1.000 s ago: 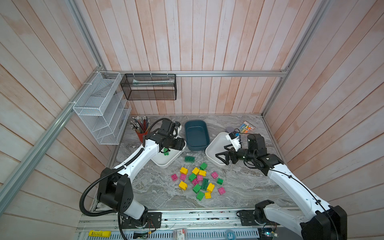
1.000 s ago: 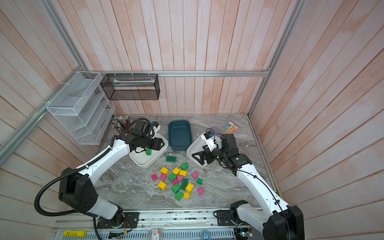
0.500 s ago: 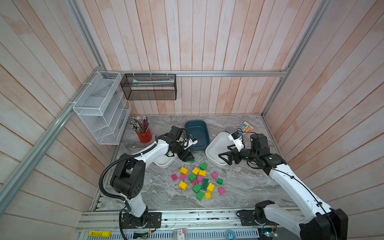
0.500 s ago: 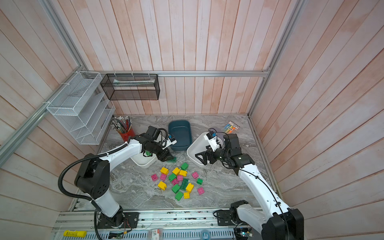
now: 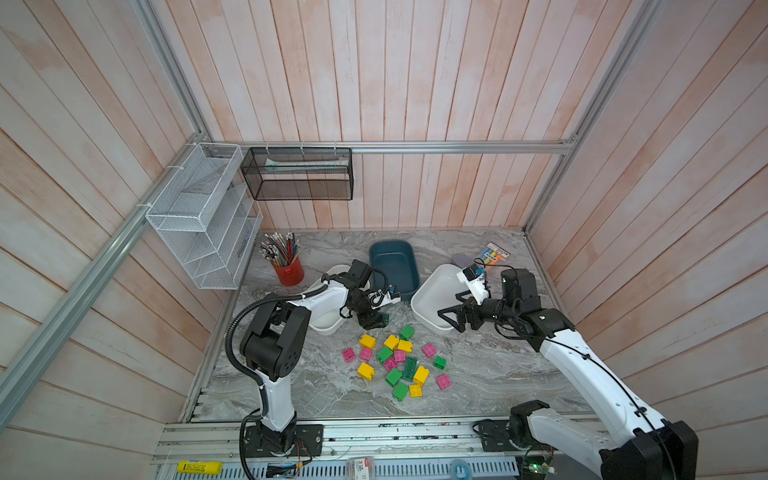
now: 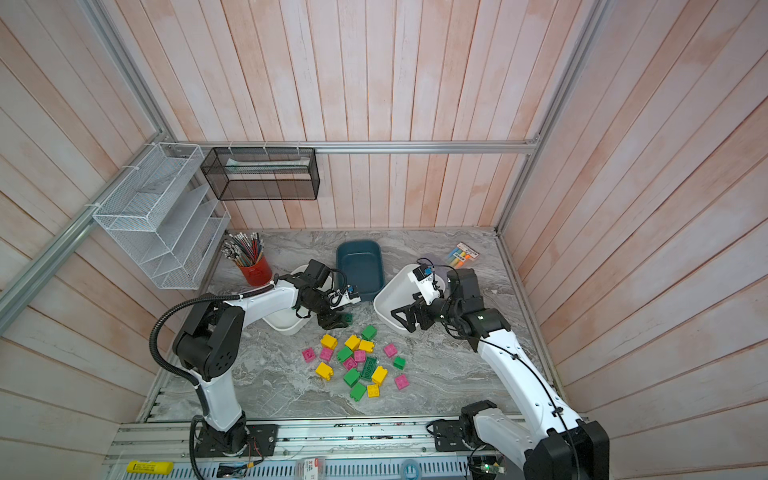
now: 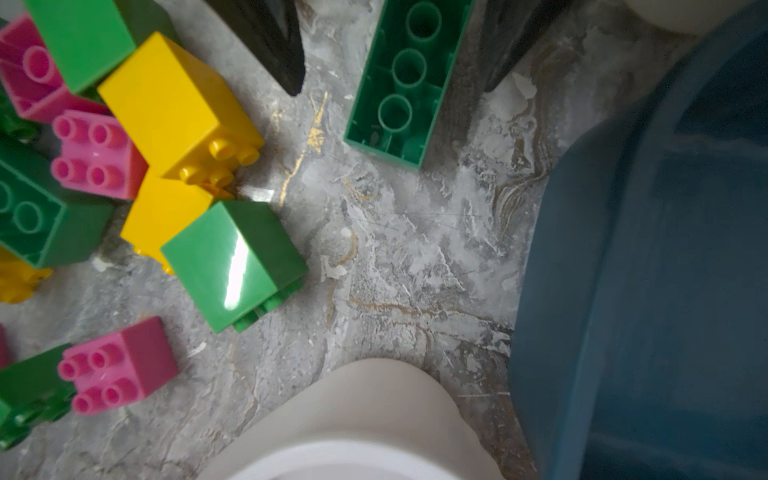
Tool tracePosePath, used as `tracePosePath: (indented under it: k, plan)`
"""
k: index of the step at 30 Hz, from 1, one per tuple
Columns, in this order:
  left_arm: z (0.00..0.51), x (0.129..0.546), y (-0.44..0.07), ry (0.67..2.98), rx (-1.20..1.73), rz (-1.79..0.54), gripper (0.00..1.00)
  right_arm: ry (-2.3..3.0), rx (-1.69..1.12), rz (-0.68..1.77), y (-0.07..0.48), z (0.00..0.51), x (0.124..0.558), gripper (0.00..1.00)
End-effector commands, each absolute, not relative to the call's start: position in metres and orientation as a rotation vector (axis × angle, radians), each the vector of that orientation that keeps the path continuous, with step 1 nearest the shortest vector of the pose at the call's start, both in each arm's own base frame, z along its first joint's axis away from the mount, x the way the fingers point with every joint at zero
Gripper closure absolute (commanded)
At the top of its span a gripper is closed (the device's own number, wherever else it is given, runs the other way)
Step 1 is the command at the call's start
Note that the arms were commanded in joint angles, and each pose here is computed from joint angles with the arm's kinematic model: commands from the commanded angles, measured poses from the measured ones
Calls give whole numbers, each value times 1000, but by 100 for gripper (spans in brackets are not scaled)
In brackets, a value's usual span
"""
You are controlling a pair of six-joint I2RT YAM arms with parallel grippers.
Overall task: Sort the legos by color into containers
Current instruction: 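Grasp a second green brick near the teal bin with the left gripper, then carry the green brick over the white bin and release it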
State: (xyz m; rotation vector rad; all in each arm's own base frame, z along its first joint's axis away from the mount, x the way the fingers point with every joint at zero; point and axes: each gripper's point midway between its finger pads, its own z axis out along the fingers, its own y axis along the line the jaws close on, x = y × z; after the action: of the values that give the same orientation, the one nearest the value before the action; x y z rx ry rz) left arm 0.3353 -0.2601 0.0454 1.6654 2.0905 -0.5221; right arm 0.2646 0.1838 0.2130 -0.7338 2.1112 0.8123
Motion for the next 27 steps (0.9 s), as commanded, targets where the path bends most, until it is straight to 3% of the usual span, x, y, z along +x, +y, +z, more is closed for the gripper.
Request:
tracePosePath:
  k: [1, 5, 18, 21, 27]
  plan:
    - [33, 341, -259, 2054, 1725, -455, 31, 2121, -736, 794, 181, 213, 264, 2]
    - [28, 341, -261, 2048, 1741, -429, 36, 2126, -741, 795, 181, 212, 263, 2]
    - [21, 340, -265, 2026, 1791, -336, 66, 2133, -749, 793, 179, 210, 260, 2]
    - [44, 343, -271, 2016, 1734, -335, 74, 2129, -740, 786, 177, 212, 261, 2]
    - [124, 343, -281, 2046, 1509, -432, 75, 2107, -740, 799, 177, 218, 261, 2]
